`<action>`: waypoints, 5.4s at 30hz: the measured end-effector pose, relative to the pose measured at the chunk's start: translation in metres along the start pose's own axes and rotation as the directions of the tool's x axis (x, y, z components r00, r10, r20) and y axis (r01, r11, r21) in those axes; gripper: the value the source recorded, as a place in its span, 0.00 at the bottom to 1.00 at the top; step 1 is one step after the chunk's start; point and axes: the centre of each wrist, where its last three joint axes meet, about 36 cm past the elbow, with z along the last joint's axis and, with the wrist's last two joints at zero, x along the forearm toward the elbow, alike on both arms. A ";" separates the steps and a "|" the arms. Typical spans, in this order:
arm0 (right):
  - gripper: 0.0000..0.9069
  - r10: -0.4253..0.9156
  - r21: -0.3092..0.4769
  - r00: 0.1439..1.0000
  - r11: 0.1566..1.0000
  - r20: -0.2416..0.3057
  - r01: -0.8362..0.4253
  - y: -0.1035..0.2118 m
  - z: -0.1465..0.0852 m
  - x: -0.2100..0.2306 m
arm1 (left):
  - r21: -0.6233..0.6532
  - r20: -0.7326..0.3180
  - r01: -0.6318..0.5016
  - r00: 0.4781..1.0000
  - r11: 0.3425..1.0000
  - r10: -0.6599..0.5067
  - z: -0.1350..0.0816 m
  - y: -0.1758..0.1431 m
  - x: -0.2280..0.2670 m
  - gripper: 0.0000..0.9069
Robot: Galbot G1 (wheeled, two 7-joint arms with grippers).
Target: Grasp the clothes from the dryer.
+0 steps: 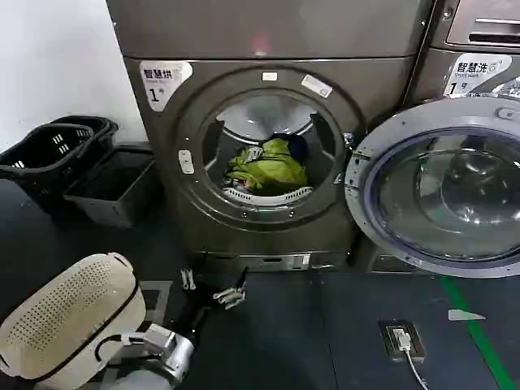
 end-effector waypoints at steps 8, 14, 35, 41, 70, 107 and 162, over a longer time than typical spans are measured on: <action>1.00 0.012 -0.020 1.000 1.000 0.002 -0.012 -0.002 0.000 0.000 | -0.011 -0.014 -0.016 1.000 1.000 0.016 0.001 -0.006 0.000 1.00; 1.00 0.008 -0.021 1.000 1.000 -0.007 -0.008 -0.004 0.001 0.000 | -0.029 -0.023 -0.012 1.000 1.000 0.011 0.004 -0.007 -0.001 1.00; 1.00 0.001 -0.001 1.000 1.000 -0.014 -0.001 -0.009 0.003 -0.001 | -0.055 -0.062 0.034 0.997 0.998 -0.038 0.004 -0.010 -0.001 1.00; 1.00 0.000 0.004 1.000 1.000 -0.017 0.000 -0.011 0.003 0.000 | -0.051 -0.065 0.038 0.997 0.998 -0.041 0.003 -0.011 -0.001 1.00; 1.00 -0.015 0.014 1.000 1.000 -0.022 0.015 -0.012 0.002 0.003 | -0.043 -0.064 0.030 0.997 0.999 -0.033 0.001 -0.015 -0.002 1.00; 1.00 -0.001 0.041 1.000 0.999 -0.031 0.002 -0.015 0.003 0.001 | -0.040 -0.071 0.080 0.994 0.996 -0.082 -0.003 -0.015 0.001 1.00; 1.00 -0.024 0.016 1.000 1.000 0.001 0.024 -0.010 0.006 0.001 | -0.004 -0.076 0.147 0.986 0.989 -0.147 -0.015 -0.009 0.003 1.00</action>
